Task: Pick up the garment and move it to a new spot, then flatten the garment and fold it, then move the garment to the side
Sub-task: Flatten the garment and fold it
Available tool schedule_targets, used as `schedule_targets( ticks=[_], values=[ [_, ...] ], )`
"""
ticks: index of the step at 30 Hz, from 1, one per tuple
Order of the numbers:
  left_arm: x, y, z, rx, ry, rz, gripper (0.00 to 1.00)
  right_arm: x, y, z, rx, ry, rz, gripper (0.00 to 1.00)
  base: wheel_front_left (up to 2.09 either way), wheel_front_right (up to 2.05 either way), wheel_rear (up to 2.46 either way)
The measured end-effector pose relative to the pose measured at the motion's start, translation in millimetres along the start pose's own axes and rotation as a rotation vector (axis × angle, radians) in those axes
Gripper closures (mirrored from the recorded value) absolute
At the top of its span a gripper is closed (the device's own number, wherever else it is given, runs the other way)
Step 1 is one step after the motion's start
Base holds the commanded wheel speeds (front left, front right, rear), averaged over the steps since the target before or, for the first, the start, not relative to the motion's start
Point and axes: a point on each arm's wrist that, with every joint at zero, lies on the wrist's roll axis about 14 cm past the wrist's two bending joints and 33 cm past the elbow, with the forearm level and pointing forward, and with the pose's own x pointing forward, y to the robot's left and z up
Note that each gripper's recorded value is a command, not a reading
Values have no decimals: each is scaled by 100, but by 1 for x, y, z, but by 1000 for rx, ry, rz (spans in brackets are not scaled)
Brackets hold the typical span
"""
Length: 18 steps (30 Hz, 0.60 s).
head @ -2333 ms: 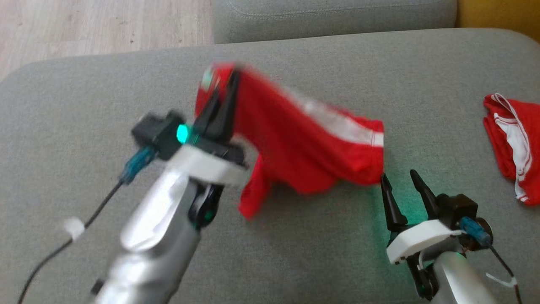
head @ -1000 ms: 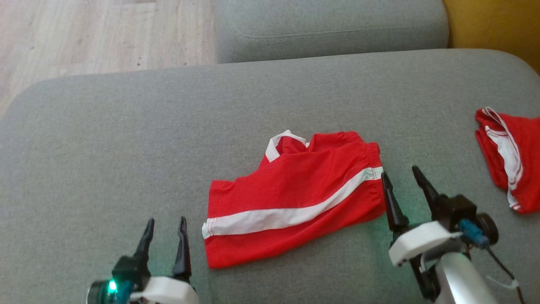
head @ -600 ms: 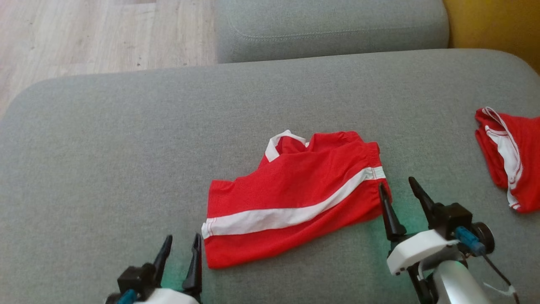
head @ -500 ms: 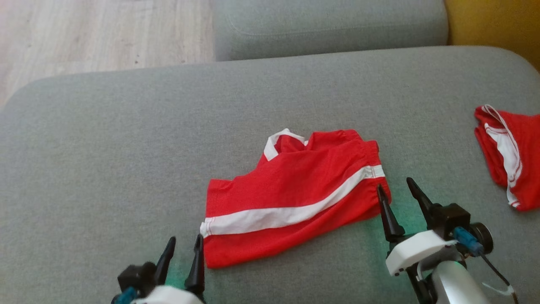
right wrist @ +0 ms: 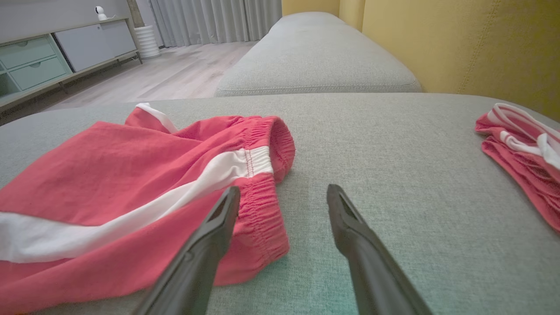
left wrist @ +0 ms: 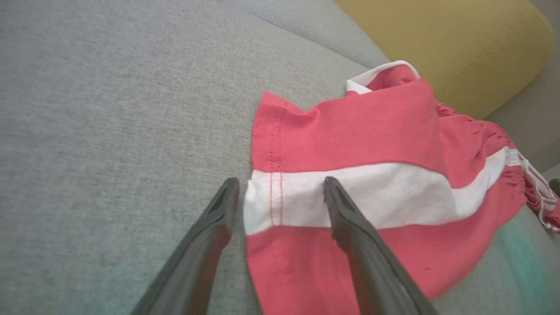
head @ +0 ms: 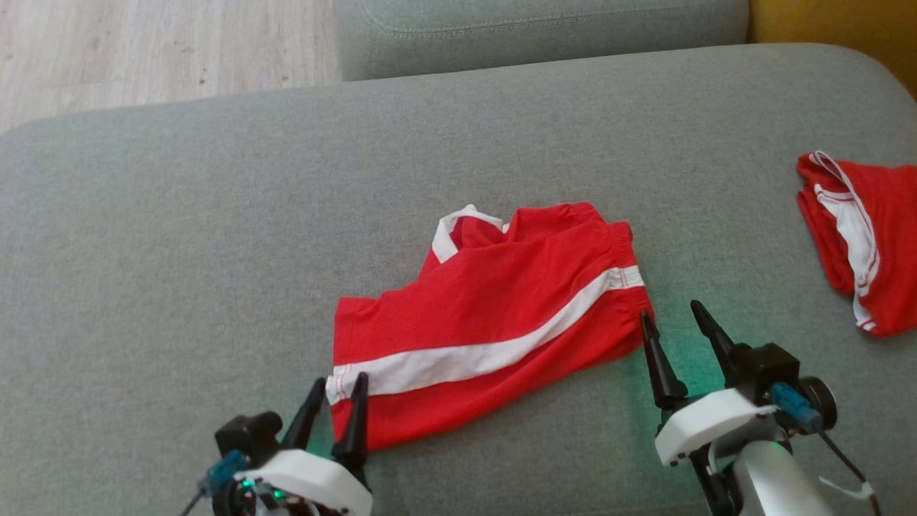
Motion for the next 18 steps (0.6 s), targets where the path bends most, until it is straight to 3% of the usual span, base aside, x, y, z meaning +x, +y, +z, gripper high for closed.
schedule_targets(
  ticks=[15,17,18],
  values=[
    [7,4,-7,4,41,12,0,4,-2,0,1,4,-3,0,0,0,0],
    [9,2,-8,-4,45,5,12,4,-2,-1,7,5,-6,0,0,0,0],
    [10,0,-9,-6,50,1,51,4,-3,-1,9,6,-7,0,0,0,0]
  ],
)
